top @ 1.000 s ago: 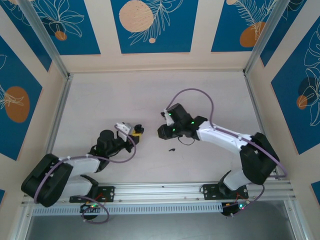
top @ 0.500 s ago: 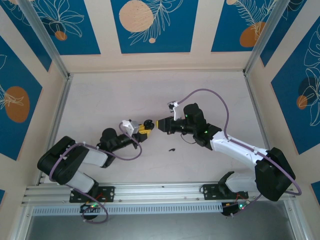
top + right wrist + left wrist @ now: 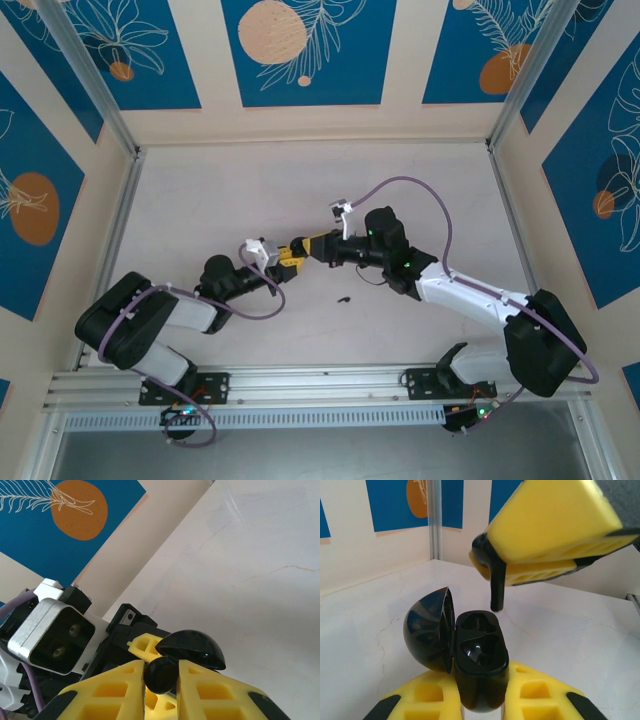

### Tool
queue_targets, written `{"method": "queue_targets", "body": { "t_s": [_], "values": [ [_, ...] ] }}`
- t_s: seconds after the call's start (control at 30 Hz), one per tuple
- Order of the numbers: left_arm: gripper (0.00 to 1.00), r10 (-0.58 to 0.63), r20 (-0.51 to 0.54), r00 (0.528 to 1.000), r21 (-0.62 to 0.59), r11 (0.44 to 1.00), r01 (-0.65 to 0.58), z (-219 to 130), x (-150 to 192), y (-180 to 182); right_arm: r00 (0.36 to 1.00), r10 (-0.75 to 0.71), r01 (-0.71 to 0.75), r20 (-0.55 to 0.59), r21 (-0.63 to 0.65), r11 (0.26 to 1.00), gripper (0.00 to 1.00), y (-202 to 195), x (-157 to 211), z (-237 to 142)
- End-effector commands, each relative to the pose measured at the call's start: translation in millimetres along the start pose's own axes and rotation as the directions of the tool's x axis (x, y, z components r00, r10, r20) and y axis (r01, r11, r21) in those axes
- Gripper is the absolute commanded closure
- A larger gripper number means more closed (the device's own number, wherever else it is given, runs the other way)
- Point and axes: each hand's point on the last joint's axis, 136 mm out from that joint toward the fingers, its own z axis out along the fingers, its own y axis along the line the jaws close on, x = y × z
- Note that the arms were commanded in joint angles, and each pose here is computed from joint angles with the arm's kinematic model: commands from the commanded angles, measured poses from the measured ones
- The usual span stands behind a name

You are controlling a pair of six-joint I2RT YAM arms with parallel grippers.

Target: Insert wireless bluetooth earbuds into charging case

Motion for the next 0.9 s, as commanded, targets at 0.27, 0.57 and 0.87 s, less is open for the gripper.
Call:
{"method": "queue_targets", "body": {
  "t_s": [0.27, 0.57, 0.87],
  "values": [
    [0.87, 0.027, 0.081, 0.996, 0.014, 1.0, -0.028, 2.8, -26.1, -4.1, 0.999, -0.049, 0.049, -0.001, -0.025, 0.998, 0.8, 10.6, -6.2, 14.5],
    [0.86, 0.033, 0.112, 0.993, -0.016, 0.999, -0.032, -0.6, -37.8, -1.5, 0.998, -0.057, 0.057, -0.025, 0.012, 0.998, 0.8, 2.3, 3.5, 14.6],
    [0.86, 0.036, 0.123, 0.992, -0.026, 0.999, -0.033, -1.2, -42.2, -0.2, 0.996, -0.065, 0.068, -0.066, 0.053, 0.996, 0.76, -3.1, 12.7, 10.3]
  ]
}}
